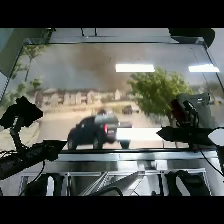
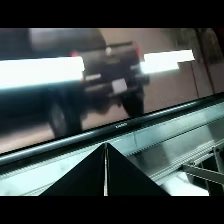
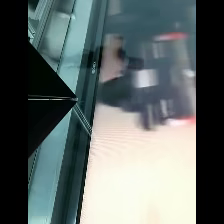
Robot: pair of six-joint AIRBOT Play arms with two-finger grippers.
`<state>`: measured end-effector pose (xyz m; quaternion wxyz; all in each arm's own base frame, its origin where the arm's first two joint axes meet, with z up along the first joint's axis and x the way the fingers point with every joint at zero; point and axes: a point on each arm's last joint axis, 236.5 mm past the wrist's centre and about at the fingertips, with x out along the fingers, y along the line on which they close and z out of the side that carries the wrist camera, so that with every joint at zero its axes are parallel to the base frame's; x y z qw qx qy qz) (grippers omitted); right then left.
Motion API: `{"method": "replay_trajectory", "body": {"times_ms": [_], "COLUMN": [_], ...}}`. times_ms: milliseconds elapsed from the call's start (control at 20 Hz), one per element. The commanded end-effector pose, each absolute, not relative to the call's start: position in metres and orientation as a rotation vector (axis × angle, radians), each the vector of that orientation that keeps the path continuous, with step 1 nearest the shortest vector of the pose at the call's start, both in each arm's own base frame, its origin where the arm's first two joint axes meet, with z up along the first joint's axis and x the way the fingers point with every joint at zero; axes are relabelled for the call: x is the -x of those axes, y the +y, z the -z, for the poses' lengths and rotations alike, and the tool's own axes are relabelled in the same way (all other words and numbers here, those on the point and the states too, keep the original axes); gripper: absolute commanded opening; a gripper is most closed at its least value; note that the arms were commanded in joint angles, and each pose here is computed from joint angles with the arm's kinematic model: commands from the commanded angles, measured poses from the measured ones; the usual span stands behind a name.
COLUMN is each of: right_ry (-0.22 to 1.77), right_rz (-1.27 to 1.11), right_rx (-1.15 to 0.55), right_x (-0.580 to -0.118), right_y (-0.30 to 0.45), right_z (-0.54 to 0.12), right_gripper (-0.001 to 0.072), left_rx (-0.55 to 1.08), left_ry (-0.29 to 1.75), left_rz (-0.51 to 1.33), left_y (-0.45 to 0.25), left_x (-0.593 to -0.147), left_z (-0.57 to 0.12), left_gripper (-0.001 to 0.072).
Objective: Fold the shirts.
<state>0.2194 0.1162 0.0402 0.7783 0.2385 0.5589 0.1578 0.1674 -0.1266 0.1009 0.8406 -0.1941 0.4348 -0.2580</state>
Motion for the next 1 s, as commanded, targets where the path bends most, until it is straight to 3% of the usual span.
{"method": "replay_trajectory", "body": {"times_ms": [0,250,550,650,800,950], "right_ry": [1.209,1.209,1.209,1.209,1.209,1.209], "right_rz": [-0.342,-0.342,-0.342,-0.342,-0.342,-0.342], "right_rx": [-0.516,-0.516,-0.516,-0.516,-0.516,-0.516], "right_x": [-0.219,-0.219,-0.219,-0.219,-0.219,-0.219], "right_y": [0.116,0.116,0.116,0.116,0.116,0.116], "right_z": [-0.04,-0.04,-0.04,-0.04,-0.04,-0.04], "right_gripper": [0.0018,0.0019,0.0019,0.0018,0.0018,0.0019], "left_rx": [0.409,0.399,0.253,0.218,0.142,0.035], "left_ry": [0.916,0.871,0.943,0.964,1.047,1.182], "left_rz": [0.544,0.49,0.21,0.15,0.015,-0.201], "left_y": [-0.126,-0.116,-0.028,0.001,0.058,0.133], "left_x": [-0.168,-0.182,-0.266,-0.309,-0.369,-0.395], "left_z": [-0.101,-0.104,-0.13,-0.144,-0.14,-0.104], "left_gripper": [0.0018,0.0018,0.0025,0.0694,0.0687,0.0687]}}
